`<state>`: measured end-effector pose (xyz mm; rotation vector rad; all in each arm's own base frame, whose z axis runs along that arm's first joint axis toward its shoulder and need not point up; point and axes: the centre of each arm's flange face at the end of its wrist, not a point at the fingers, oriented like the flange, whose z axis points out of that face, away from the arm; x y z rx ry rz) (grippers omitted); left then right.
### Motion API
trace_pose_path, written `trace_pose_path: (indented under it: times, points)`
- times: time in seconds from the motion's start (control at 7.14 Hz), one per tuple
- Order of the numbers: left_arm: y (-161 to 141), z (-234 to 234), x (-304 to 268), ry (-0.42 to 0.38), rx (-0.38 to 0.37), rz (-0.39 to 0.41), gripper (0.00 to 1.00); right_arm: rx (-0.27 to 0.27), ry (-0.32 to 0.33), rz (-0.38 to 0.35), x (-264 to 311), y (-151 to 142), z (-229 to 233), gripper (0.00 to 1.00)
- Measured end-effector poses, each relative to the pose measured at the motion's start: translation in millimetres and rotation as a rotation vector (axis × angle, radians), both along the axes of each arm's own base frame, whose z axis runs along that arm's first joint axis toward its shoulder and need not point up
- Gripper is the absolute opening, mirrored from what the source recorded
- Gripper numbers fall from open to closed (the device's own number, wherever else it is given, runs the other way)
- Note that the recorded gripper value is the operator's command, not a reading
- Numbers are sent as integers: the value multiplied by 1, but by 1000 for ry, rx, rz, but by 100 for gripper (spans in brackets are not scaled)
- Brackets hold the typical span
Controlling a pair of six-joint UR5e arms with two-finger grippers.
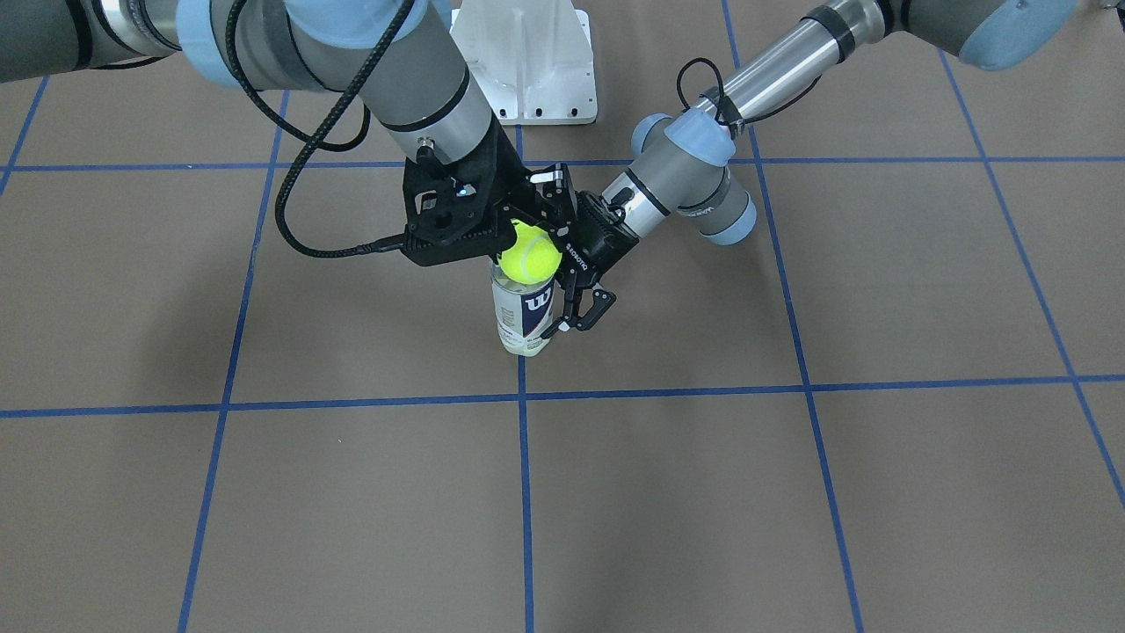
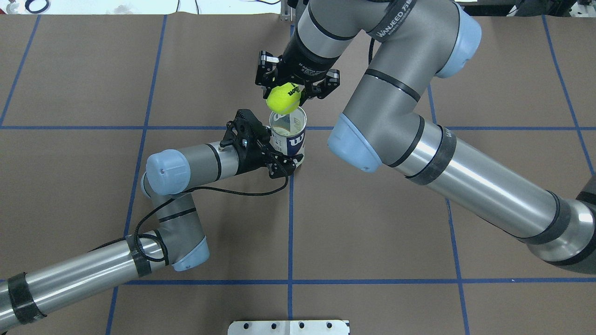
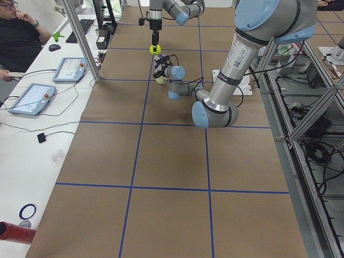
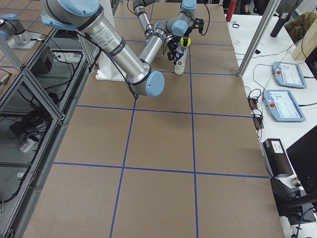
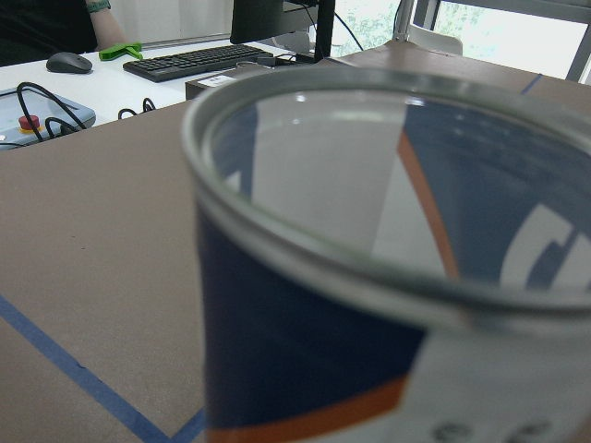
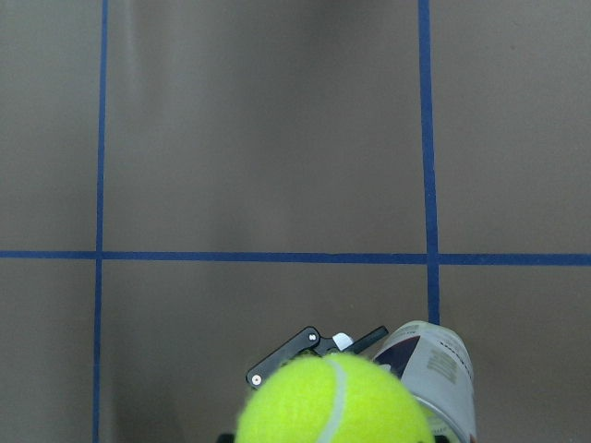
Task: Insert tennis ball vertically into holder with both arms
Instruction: 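Lower the ball into the can's opening and open the right gripper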
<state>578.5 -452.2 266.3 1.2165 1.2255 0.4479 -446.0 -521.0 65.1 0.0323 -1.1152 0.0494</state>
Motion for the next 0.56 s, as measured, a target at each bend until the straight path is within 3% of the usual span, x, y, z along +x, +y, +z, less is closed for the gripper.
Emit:
trace_pose_path:
  times: [0.14,0.28,0.42,0.56]
  points:
    - [0,0,0,0,0,0,99,-6,7,-7,-3,4,3,0]
    - [0,1,0,-1,0,-1,99,-9,11,-10,-5,6,4,57]
    - [-1,1,0,-1,0,-2,99,-15,18,-10,-6,6,6,98]
    - [-1,1,-1,-1,1,-2,99,-19,25,-9,-6,7,8,99]
